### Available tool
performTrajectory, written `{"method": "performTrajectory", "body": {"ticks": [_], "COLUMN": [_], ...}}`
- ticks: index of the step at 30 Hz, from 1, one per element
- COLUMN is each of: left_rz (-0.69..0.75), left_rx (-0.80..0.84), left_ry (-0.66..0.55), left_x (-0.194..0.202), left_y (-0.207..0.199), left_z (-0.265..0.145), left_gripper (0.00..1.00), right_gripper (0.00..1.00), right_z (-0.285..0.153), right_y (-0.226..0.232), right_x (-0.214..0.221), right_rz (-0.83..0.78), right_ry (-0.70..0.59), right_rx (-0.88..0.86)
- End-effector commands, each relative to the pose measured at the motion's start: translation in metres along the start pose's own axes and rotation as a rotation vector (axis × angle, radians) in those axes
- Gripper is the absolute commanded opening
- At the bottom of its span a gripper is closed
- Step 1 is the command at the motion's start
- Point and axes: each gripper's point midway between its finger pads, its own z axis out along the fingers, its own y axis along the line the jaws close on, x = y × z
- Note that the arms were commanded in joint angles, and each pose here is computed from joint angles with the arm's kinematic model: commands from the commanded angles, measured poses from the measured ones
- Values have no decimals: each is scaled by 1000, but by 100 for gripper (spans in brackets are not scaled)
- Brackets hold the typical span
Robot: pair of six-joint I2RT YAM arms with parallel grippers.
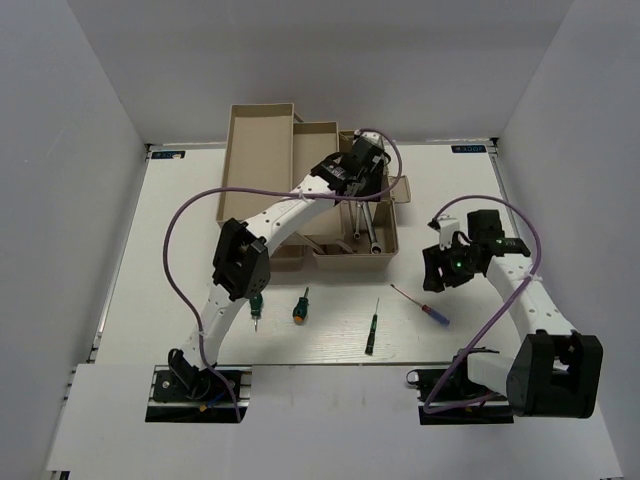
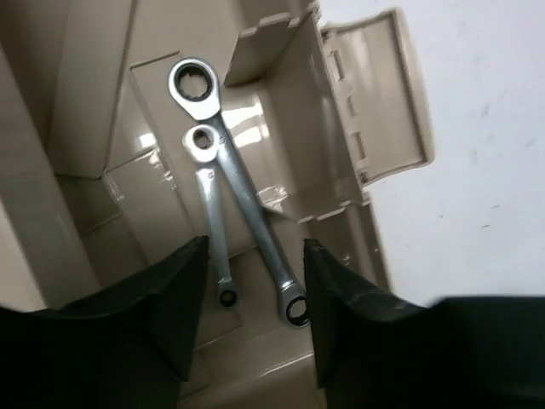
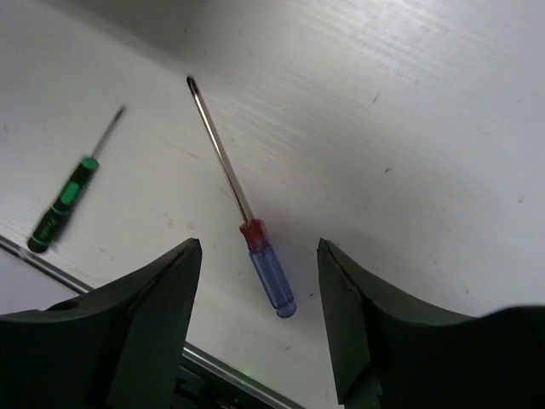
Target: Sort the tools into containers
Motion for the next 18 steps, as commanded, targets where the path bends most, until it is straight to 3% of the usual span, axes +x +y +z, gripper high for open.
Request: {"method": "performTrajectory", "body": {"ticks": [1, 4, 8, 9, 11, 12, 15, 18], "left_rz": [-40, -51, -26, -23, 35, 44, 87, 94], "left_rx": [136, 176, 221, 235, 251, 252, 222, 214], "left_ry": [-112, -139, -181, -217, -194, -229, -146, -135], "left_x": [-53, -66, -82, -96, -83, -94, -51, -14], "left_y": [-19, -23, -30, -31, -37, -32, -11, 16], "left_z": [-31, -36, -56, -75, -91, -122, -139, -181], "left_gripper": [61, 67, 67, 67, 66, 65, 57, 56], "right_gripper": [64, 64, 66, 66, 66, 66, 66, 64], "right_z": [7, 12, 17, 19, 23, 26, 35, 41], "right_y": [6, 6, 11, 10, 11, 7, 3, -3], "right_x": [21, 34, 47, 54, 61, 67, 80, 85], "right_rz": [-134, -187, -265, -270, -320, -338, -382, -403], "right_ry": [61, 93, 124, 142, 154, 169, 192, 207], "right_rx": [-70, -90, -125, -122, -127, -109, -76, -40]}}
